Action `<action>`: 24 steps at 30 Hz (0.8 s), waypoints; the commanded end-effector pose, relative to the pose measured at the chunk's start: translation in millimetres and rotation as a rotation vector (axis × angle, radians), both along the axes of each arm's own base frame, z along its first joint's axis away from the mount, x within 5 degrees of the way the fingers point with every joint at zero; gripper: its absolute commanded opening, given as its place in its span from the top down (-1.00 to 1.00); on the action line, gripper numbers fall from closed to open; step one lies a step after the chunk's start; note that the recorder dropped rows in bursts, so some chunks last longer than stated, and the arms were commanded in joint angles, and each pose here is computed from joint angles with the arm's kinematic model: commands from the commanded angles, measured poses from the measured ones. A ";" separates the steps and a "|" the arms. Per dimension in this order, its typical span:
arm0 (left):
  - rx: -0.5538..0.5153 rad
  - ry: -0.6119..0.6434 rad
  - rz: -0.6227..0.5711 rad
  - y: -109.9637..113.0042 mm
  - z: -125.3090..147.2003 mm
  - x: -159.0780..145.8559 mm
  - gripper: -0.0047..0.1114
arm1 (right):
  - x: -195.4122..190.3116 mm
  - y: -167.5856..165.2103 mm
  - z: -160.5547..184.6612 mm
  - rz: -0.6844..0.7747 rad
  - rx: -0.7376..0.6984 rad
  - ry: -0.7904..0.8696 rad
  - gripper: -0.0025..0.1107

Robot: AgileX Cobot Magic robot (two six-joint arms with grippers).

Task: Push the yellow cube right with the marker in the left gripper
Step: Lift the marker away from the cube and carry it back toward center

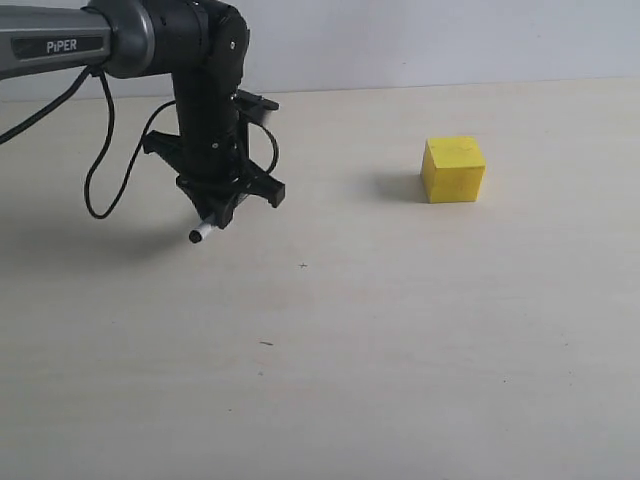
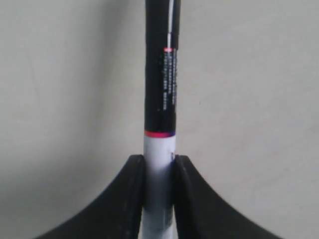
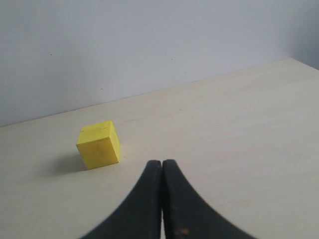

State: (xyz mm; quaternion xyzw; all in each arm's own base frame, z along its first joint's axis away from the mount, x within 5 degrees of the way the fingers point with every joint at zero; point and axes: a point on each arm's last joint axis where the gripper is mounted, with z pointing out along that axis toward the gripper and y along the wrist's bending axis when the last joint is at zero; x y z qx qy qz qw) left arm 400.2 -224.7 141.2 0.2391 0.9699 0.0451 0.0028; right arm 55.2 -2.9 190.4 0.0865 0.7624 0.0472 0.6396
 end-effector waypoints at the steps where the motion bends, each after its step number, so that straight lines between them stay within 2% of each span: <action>1: 0.010 0.031 0.042 1.7 10.9 -23.8 0.92 | -0.2 0.1 -0.7 0.002 -0.003 -0.006 0.96; 8: -0.064 -0.075 0.012 -4.4 34.1 -44.7 0.92 | -0.2 0.1 -0.7 0.002 -0.003 -0.006 0.96; 17: -0.157 -0.196 0.068 -1.2 87.8 -54.1 0.92 | -0.2 0.1 -0.7 0.002 -0.003 -0.006 0.96; 24: -0.237 -0.261 0.038 -13.0 122.9 -73.5 0.92 | -0.2 0.1 -0.7 0.002 -0.003 -0.006 0.96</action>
